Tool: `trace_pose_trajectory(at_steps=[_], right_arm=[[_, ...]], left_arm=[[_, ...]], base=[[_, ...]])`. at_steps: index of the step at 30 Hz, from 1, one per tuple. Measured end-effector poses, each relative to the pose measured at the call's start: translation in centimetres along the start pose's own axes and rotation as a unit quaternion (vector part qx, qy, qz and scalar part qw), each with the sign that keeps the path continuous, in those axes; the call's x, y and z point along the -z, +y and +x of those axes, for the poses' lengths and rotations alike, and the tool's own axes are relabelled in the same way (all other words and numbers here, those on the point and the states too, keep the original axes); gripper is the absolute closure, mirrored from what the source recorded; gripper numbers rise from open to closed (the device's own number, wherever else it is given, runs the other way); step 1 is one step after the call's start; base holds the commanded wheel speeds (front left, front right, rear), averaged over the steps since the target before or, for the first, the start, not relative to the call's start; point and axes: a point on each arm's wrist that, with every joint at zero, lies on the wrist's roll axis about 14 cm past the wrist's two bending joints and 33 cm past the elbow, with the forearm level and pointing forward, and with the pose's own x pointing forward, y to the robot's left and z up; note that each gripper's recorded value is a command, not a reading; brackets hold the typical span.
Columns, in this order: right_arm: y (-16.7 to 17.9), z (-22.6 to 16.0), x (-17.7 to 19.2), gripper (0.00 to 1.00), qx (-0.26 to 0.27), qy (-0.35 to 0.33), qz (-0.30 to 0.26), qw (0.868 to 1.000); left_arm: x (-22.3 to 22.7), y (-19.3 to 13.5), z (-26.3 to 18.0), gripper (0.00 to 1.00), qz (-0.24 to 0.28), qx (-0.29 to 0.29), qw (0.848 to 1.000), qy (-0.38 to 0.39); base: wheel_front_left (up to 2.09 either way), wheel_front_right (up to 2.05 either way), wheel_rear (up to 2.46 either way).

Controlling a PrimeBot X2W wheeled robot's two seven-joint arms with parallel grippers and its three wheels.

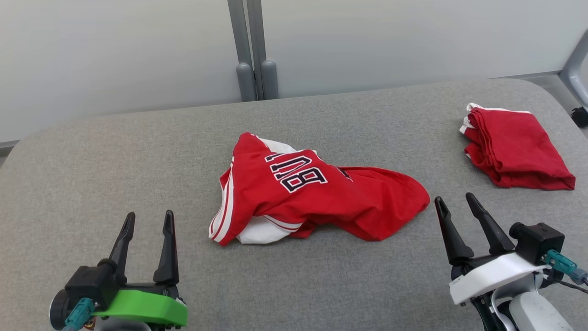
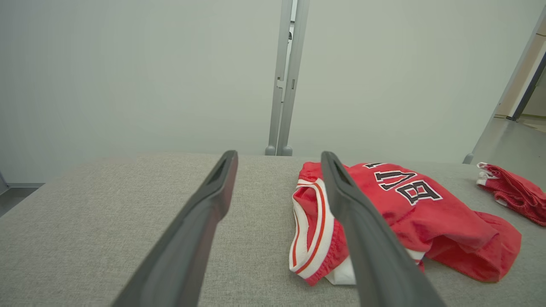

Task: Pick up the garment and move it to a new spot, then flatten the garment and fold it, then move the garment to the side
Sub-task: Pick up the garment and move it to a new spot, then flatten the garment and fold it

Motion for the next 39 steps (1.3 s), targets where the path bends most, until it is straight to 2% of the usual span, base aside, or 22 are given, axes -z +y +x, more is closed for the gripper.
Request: trace_pose_trajectory(at_steps=[23,31,39], right_arm=[[-0.4,-0.1,-0.4,0.00,0.007,-0.005,-0.004,1.000],[-0.6,-0.1,0.0,0.00,0.009,0.000,-0.005,1.000],[-1.3,0.9,0.0,0.00,0.015,0.003,-0.008,1.000]], left_arm=[[1.9,-0.3,-0.1,0.00,-0.004,0.007,1.000,0.017],[6.6,-1.4,0.0,0.00,-0.005,0.047,0.990,0.136],[11.1,-2.7,1.8,0.00,0.016,0.096,0.960,0.263]], base=[[0.00,0.00,0.00],[0.00,0.00,0.00],[0.00,0.00,0.00]])
